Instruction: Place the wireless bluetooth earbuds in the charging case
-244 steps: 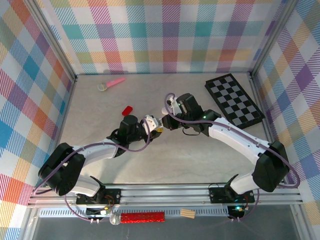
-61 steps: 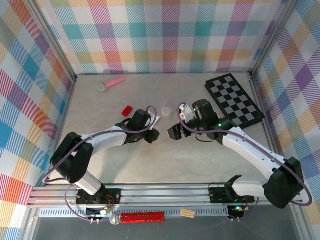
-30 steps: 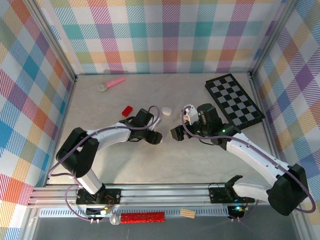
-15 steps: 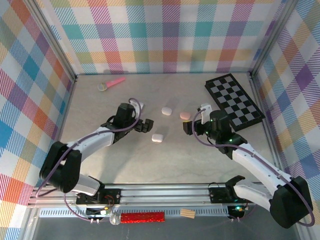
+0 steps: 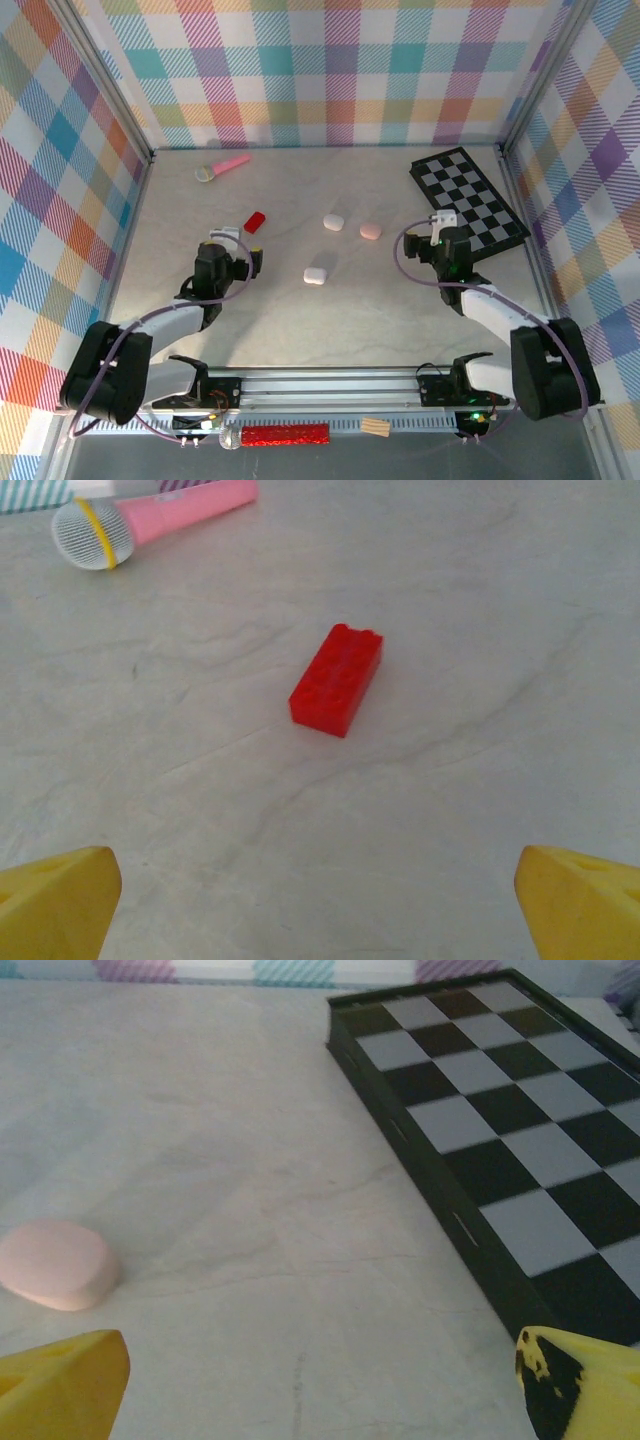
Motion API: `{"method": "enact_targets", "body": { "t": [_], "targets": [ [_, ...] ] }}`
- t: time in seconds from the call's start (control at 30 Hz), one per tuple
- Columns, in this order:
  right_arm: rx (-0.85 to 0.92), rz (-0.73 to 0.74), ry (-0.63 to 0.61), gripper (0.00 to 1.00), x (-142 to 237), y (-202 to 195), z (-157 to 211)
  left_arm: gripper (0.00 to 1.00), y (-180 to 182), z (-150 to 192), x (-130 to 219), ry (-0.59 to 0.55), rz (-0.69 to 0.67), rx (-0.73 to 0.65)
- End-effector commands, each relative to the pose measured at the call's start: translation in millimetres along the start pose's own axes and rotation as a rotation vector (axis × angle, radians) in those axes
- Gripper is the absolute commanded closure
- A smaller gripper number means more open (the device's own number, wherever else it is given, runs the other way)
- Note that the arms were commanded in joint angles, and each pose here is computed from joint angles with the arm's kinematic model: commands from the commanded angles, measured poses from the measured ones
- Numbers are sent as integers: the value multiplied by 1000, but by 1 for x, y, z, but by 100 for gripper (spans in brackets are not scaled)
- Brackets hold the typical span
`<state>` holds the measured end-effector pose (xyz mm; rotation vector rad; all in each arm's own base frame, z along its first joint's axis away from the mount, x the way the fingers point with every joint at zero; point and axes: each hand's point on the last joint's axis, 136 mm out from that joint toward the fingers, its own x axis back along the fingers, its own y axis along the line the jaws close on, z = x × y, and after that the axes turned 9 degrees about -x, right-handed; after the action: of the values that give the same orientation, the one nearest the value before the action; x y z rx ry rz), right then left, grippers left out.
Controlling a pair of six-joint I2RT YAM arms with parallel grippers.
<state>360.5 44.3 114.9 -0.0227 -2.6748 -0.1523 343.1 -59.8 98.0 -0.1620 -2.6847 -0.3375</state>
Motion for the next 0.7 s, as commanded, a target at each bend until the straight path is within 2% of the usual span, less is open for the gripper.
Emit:
{"method": "enact_targets", "body": {
  "t": [0.0,0.13,0.37,0.47,0.53,0.67],
  "targets": [
    [-13,14,-144,1,-3,-11,-24,0,20,-25,-2,-156,-68,48],
    [-40,4,-167,1,-9,-21,-18,0,27,-24,-12,-163,-81,48],
    [-104,-45,-165,1,-24,-34,-7,0,48,-1,-38,-161,-84,164],
    [-107,-52,-145,1,-36,-35,-1,0,50,0,-47,-108,-51,184],
    [-105,-60,-88,1,-42,-33,0,0,49,2,-57,-38,-33,186],
    [-98,-63,-74,1,-44,-32,1,0,50,2,-57,-41,-39,186]
  ]
}}
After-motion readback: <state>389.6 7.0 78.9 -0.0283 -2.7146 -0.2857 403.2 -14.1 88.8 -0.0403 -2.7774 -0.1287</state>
